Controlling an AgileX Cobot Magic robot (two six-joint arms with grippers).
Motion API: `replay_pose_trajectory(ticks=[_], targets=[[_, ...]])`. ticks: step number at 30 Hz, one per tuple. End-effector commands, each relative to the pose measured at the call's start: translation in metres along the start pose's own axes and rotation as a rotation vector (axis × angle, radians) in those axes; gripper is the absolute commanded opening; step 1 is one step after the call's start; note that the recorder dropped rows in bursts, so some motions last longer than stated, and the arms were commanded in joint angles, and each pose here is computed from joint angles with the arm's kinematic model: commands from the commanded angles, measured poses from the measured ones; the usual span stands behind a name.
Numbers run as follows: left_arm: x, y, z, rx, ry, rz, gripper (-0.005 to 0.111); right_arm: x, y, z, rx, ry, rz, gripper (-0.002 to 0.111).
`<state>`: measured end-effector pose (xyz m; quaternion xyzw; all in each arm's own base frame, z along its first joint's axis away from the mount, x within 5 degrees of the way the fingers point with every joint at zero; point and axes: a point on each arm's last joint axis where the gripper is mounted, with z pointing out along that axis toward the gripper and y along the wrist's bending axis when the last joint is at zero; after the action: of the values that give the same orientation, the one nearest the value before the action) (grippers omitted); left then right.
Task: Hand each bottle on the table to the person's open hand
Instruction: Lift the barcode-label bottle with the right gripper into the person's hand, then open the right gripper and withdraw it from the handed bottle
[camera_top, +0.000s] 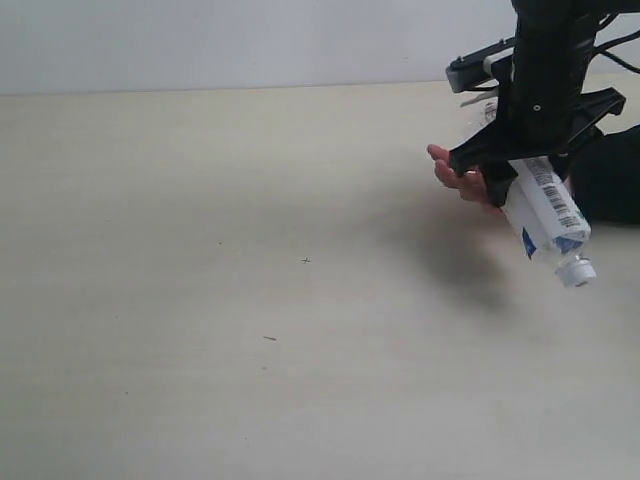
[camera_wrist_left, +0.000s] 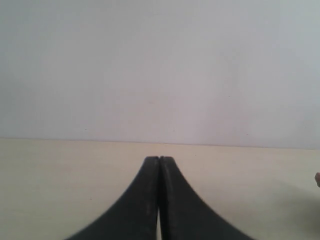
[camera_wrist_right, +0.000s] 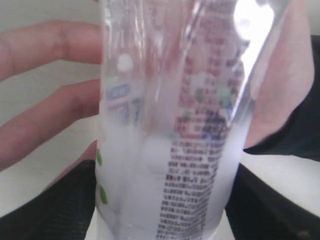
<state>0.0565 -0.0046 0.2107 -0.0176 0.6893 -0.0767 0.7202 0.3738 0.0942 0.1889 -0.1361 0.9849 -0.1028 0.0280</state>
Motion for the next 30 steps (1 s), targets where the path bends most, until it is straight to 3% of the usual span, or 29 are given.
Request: replay_pose_trajectory(ticks=[1, 18, 30], targets=[[0.001, 0.000, 0.000, -0.002, -0.005, -0.006, 0.000, -0.009, -0.002, 0.009, 0.021, -0.009, -0.009, 0.000], [0.001, 0.000, 0.000, -0.002, -0.005, -0.006, 0.000, -0.033, -0.009, -0.013, 0.052, -0.203, -0.005, 0.000], [0.001, 0.000, 0.000, -0.002, -0.005, -0.006, 0.000, -0.036, -0.007, -0.002, 0.054, -0.182, -0.009, 0.003]])
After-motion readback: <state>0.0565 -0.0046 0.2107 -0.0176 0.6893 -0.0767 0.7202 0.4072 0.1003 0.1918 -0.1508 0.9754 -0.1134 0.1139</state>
